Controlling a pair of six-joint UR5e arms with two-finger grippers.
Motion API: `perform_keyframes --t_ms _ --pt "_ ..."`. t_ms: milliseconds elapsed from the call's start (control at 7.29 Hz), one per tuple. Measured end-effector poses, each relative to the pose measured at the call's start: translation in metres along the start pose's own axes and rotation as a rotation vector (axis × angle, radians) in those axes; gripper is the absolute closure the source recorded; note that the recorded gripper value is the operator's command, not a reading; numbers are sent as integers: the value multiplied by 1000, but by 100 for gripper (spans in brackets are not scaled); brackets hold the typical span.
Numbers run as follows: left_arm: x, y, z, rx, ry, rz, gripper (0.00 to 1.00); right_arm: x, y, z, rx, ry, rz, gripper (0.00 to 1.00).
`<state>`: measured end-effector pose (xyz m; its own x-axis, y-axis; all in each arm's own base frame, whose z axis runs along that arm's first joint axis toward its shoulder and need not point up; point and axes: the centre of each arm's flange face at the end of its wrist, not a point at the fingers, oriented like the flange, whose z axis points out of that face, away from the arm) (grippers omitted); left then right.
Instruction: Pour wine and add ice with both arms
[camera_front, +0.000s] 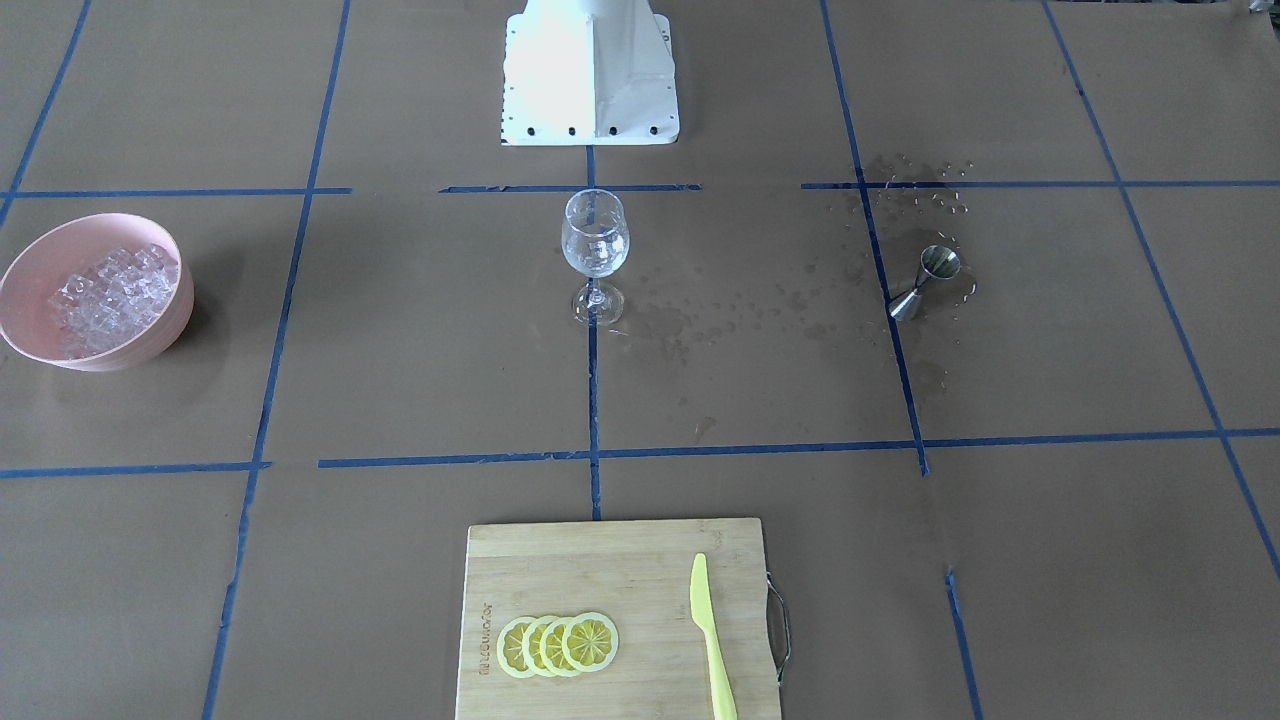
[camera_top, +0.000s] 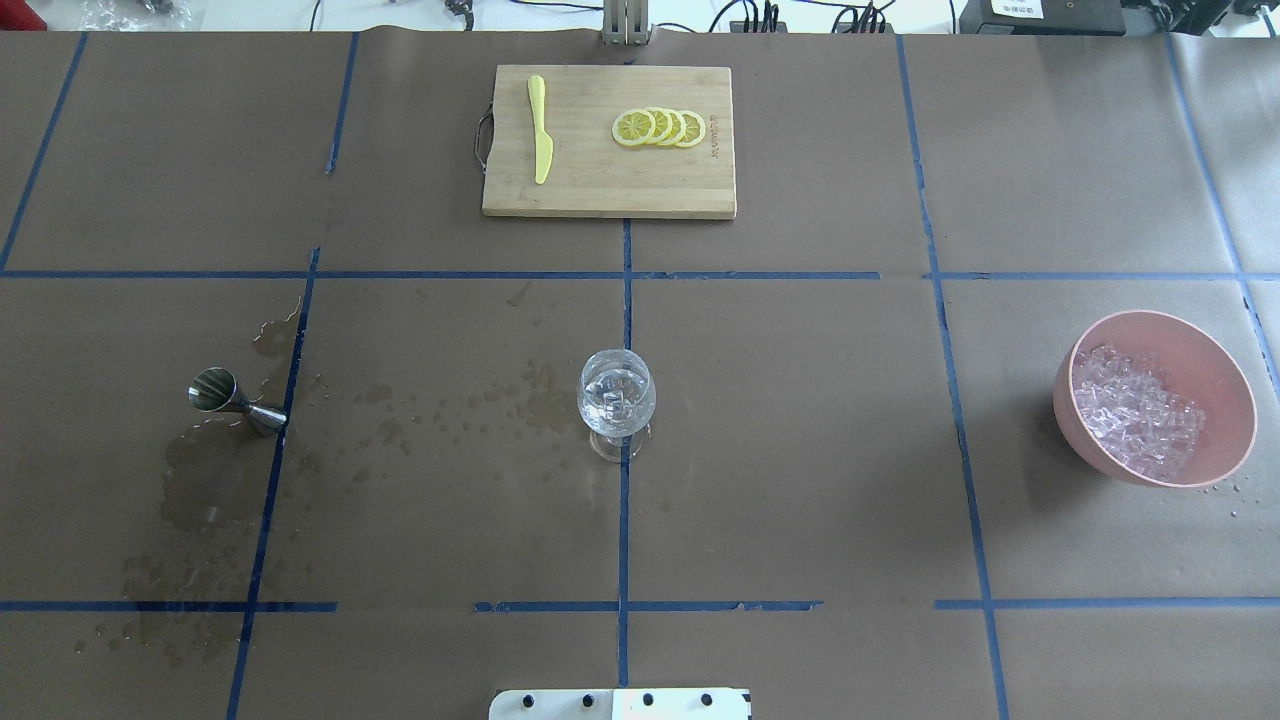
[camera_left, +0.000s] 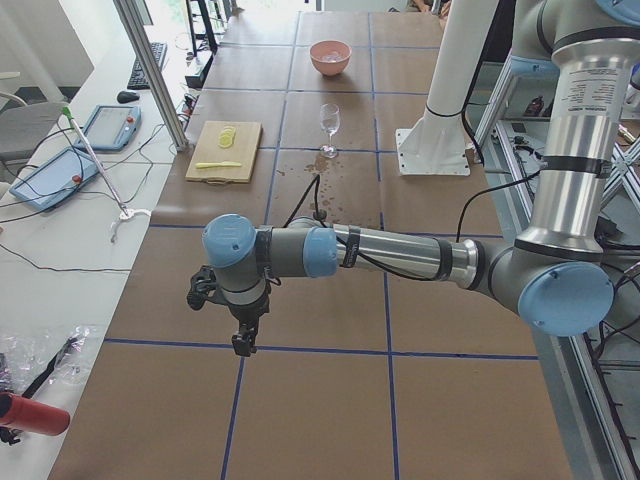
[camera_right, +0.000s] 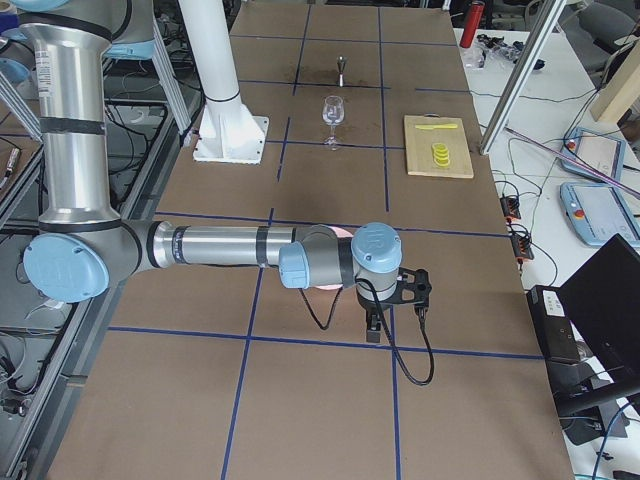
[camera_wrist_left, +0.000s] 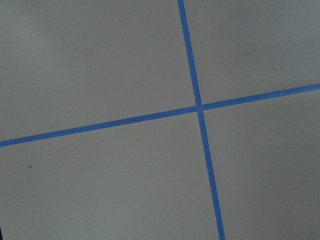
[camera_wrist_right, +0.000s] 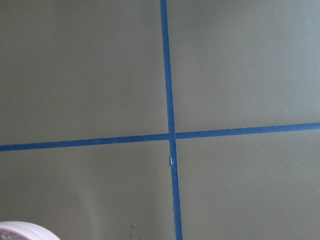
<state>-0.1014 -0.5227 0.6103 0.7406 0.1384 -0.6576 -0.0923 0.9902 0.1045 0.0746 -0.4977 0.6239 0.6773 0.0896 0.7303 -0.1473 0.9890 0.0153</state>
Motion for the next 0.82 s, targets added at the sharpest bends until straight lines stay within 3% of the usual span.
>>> perform_keyframes --t_ms 823 --pt "0 1 1 20 0 -86 0 1 1 2 -13 2 15 0"
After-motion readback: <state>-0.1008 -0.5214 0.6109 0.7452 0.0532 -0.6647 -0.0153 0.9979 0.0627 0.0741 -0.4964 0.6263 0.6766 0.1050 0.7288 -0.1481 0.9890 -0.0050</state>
